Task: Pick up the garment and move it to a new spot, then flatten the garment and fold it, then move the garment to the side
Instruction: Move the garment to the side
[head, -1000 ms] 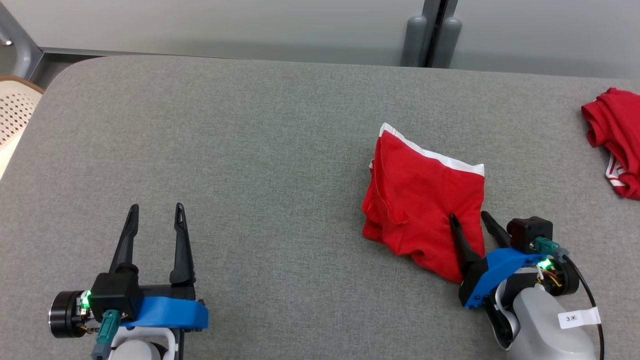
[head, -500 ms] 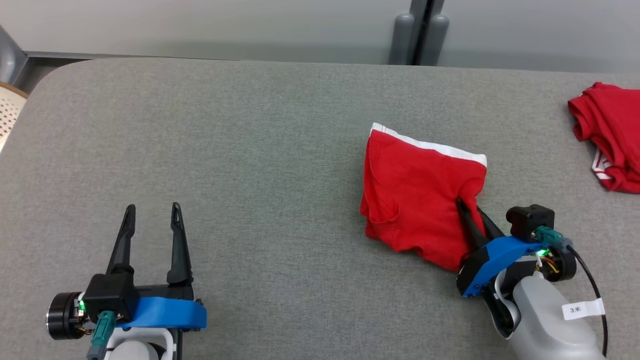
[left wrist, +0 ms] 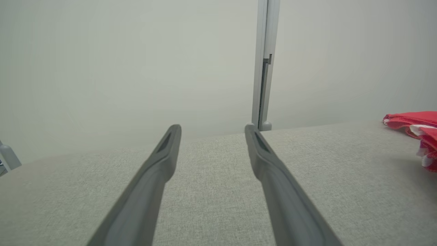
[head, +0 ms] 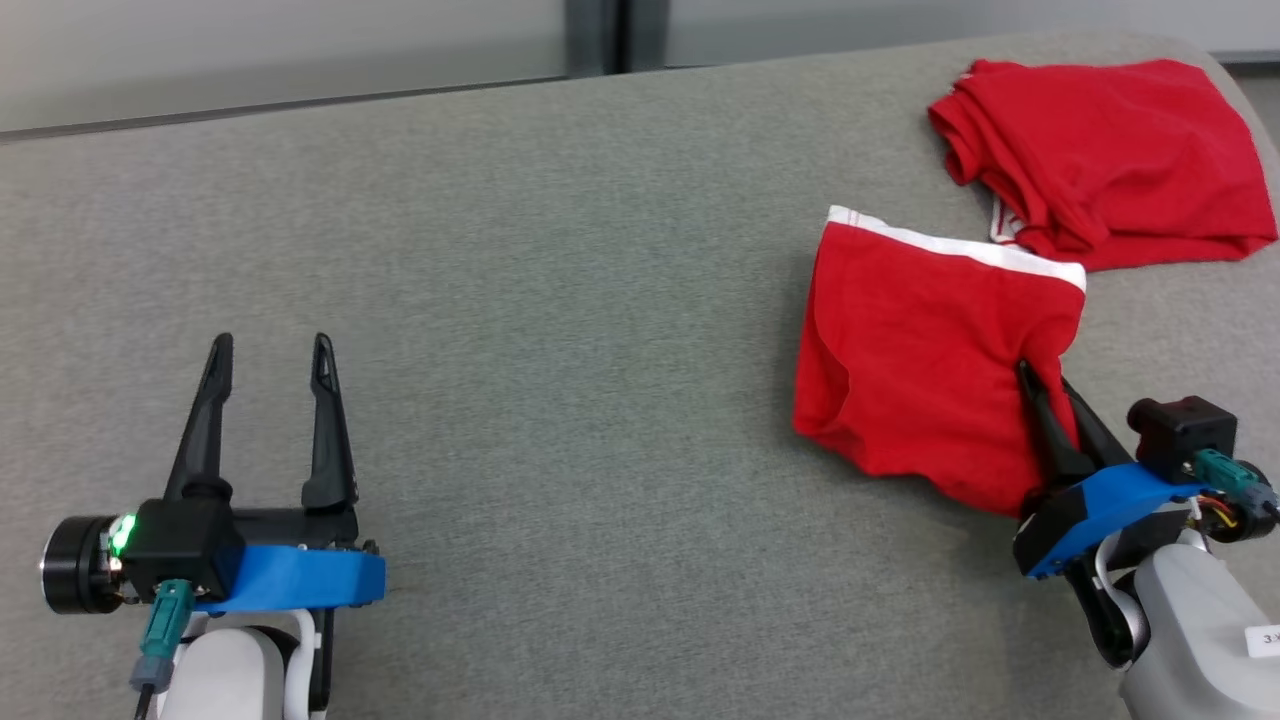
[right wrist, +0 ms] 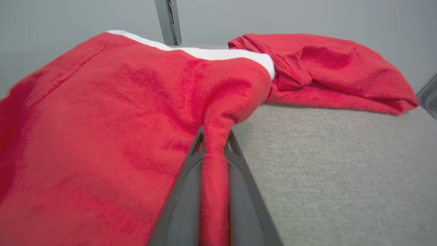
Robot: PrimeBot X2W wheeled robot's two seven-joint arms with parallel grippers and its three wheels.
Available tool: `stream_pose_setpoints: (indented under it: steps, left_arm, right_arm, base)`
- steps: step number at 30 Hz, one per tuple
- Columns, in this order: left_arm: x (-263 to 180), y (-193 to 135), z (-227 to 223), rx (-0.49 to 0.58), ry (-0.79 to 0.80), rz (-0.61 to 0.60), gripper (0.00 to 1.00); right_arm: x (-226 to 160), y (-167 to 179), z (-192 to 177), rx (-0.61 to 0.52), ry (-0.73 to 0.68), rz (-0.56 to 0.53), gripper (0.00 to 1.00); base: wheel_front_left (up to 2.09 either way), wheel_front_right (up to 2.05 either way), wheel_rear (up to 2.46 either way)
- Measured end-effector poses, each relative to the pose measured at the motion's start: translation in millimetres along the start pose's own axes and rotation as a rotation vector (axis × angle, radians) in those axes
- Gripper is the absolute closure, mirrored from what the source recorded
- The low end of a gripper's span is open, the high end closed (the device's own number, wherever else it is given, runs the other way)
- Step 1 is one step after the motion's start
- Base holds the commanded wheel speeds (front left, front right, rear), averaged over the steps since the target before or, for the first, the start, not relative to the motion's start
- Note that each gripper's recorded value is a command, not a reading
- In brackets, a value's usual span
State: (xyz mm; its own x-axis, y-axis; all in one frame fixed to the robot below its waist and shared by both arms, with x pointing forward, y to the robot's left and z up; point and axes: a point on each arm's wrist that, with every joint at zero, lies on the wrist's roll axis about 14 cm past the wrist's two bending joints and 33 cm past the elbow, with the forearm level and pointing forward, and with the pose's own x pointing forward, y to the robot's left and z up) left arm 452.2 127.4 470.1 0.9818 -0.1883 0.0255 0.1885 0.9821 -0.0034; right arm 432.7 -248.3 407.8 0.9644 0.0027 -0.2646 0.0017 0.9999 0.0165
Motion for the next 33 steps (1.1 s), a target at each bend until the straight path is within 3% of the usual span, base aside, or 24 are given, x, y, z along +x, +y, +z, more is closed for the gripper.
stream_pose_setpoints:
  steps: [7,11,15,24,33]
  left_arm:
    - [37,-31,-11,-0.009,-0.014,-0.111,0.00]
    - [47,-42,-25,-0.023,0.004,-0.144,0.00]
    - [51,-46,-31,-0.030,0.013,-0.159,0.00]
    - [52,-32,-34,-0.023,0.015,-0.125,0.00]
    - [62,-12,-43,-0.008,0.011,-0.089,0.00]
  right_arm:
    - [-28,-54,-14,0.005,0.030,-0.151,1.00]
    - [-37,-64,-21,0.003,0.044,-0.189,1.00]
    - [-30,-66,-4,-0.043,-0.004,-0.178,1.00]
    - [30,-42,69,-0.221,-0.166,-0.034,1.00]
    - [97,-63,98,-0.375,-0.119,-0.020,1.00]
  base:
    - [0.00,0.00,0.00]
    - [0.00,0.00,0.00]
    - [0.00,0.00,0.00]
    - [0.00,0.00,0.00]
    - [0.00,0.00,0.00]
